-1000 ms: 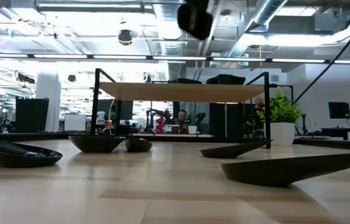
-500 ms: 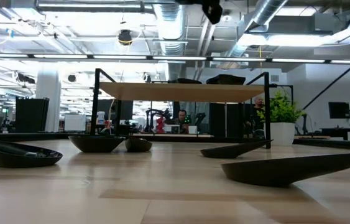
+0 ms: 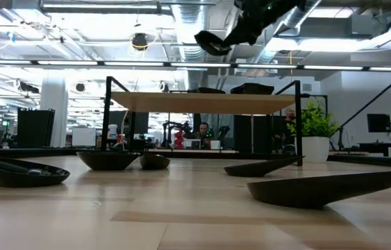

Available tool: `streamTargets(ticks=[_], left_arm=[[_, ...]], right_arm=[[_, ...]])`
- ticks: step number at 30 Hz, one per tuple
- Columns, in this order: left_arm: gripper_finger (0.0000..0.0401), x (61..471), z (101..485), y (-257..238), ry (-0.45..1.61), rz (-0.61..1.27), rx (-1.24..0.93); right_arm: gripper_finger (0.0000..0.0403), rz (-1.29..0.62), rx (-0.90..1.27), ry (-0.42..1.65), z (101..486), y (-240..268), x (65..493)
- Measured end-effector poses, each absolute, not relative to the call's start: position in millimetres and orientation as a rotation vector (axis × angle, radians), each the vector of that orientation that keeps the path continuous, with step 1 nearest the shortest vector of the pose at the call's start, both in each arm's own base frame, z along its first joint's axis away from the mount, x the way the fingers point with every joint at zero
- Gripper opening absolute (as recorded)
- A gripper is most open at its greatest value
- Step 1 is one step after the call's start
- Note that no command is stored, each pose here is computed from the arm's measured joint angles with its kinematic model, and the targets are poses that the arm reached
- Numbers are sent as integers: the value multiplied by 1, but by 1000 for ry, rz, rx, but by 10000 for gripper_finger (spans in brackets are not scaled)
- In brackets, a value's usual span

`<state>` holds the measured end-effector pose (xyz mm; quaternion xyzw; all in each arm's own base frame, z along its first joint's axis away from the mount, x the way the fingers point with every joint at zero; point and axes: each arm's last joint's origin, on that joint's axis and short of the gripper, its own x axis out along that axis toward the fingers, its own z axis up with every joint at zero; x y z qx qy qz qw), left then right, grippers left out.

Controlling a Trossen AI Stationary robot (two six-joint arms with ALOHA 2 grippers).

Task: Pick & Place Mini shaped plates
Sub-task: Stack the black leaf shaped plate on the black leaf shaped plate on the shelf

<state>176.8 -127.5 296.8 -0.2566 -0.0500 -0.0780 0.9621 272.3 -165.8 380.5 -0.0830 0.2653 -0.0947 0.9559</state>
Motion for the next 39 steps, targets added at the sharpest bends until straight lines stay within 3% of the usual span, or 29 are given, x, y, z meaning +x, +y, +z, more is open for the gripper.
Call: streamTargets(ticks=[14,21,29,39], left_arm=[[113,182,298,-117,-145,-15,-541],[113,184,298,-114,-151,-2,-542],[113,184,299,-114,-153,-1,-543],[113,184,299,-114,-153,-1,-543]], right_arm=[[5,-24,-182,906,381,-225,304],[5,148,-154,973,372,-234,315],[5,214,-184,1008,353,-236,334],[5,231,-265,987,357,-225,343]])
